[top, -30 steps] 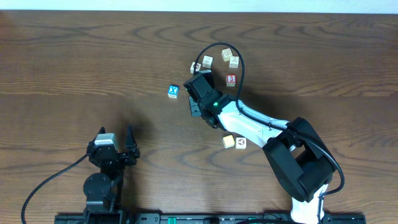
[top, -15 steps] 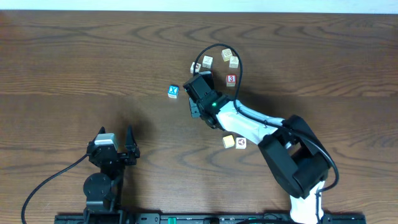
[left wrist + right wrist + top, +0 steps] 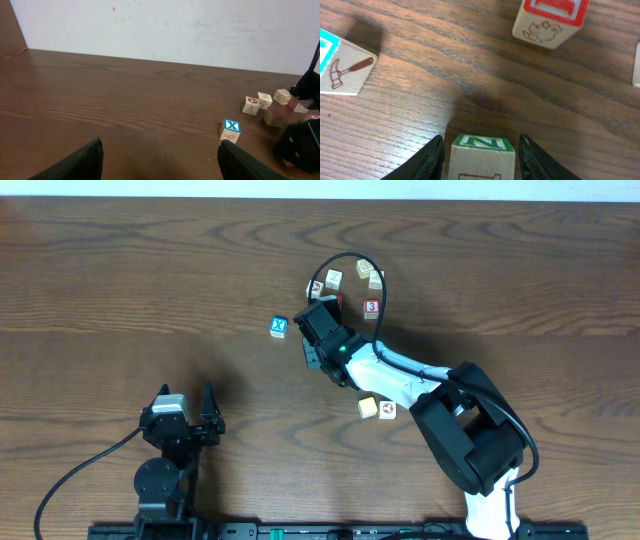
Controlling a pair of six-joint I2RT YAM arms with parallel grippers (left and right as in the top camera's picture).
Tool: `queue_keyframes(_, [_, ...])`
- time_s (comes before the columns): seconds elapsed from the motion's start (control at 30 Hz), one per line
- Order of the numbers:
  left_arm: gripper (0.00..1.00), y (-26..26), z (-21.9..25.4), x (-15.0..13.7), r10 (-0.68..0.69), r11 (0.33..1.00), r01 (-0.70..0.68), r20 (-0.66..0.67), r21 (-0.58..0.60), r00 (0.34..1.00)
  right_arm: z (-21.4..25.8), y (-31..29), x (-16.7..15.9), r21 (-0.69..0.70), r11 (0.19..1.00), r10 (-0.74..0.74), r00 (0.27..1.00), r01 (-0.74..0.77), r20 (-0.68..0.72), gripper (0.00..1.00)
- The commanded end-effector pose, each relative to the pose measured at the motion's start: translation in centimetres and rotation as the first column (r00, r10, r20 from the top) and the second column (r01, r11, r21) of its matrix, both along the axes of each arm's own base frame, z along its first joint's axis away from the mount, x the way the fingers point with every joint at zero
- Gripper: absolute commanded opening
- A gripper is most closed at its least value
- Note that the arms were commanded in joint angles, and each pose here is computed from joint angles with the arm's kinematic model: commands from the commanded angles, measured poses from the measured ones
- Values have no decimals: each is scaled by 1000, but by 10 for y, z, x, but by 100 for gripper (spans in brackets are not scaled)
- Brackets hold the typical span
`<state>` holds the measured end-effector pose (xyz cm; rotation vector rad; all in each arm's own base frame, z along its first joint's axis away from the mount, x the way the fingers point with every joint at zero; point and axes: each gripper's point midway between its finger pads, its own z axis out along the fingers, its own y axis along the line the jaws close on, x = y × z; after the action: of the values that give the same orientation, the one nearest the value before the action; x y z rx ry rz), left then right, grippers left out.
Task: Lift 4 blocks
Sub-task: 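Lower and grasp the green N block with the right gripper, then carry the N block to the front group and release beside the others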
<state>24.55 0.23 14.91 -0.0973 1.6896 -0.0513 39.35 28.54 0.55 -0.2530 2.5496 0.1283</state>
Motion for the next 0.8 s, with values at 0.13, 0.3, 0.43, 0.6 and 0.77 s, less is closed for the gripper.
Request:
queue_keyframes(0.13, [74, 2, -18, -1, 17, 1000, -18, -59, -8, 998, 8, 3, 12, -5, 1000, 11, 999, -11, 37, 42])
queue_keyframes(0.3, [74, 2, -18, -1, 17, 1000, -18, -59, -8, 998, 9, 3, 13, -5, 1000, 14, 999, -14, 39, 31])
queue_keyframes(0.43, [74, 2, -18, -1, 17, 1000, -18, -59, -8, 998, 10, 3, 13, -5, 1000, 14, 999, -14, 40, 29])
queue_keyframes(0.6, [74, 2, -18, -1, 17, 1000, -18, -59, -8, 998, 15, 1, 10, -12, 1000, 14, 999, -14, 32, 25])
queue_keyframes(0.77, [73, 2, -18, -1, 17, 1000, -18, -59, -8, 998, 46, -13, 12, -15, 1000, -2, 999, 3, 42, 27])
